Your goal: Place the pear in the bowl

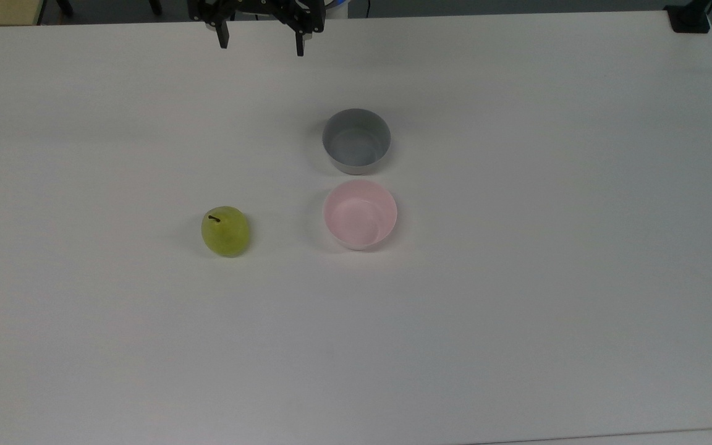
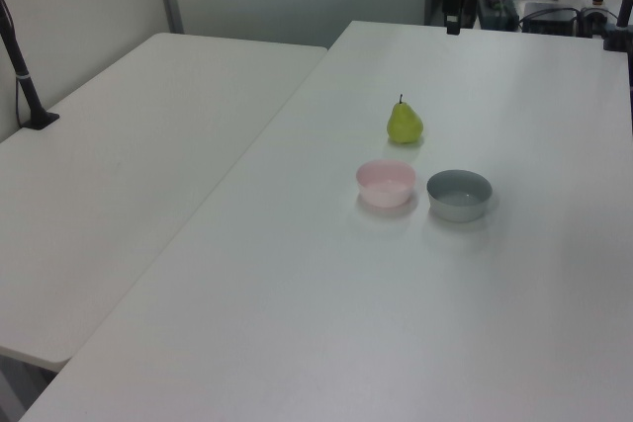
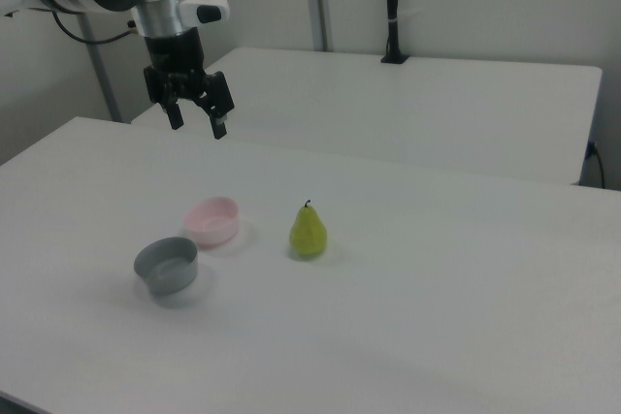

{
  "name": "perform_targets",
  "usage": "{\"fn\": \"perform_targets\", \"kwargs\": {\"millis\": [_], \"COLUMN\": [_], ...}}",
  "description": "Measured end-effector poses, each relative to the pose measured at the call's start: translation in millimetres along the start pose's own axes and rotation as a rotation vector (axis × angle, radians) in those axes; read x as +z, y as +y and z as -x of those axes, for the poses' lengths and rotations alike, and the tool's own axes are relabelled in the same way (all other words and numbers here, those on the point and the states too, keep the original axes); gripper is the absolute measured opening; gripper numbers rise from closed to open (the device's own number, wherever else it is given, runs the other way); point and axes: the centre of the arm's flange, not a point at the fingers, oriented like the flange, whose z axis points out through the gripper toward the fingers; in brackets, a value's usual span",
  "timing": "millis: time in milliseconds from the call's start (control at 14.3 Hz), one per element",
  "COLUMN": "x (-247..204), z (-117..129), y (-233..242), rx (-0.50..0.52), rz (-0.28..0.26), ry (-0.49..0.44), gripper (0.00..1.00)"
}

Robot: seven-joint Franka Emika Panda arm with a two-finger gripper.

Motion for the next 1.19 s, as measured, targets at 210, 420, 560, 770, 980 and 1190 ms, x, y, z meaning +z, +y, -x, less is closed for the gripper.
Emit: {"fn": "perform_targets", "kwargs": {"millis": [210, 420, 560, 770, 980, 1190], "x": [9, 20, 39, 72, 118, 171], "z": [-4, -14, -27, -46, -68, -87], "y": [27, 48, 63, 73, 74, 74], "rx": [-0.075, -0.094, -0.096, -0.086, -0.085, -0.086], "rz": [-0.011, -0.017, -0.016, -0.014, -0.014, -0.015], "ry": [-0.011, 0.009, 0.021, 0.032, 0.033, 0.023], "gripper": [1.0, 1.0, 1.0, 1.0, 1.0, 1.0]}}
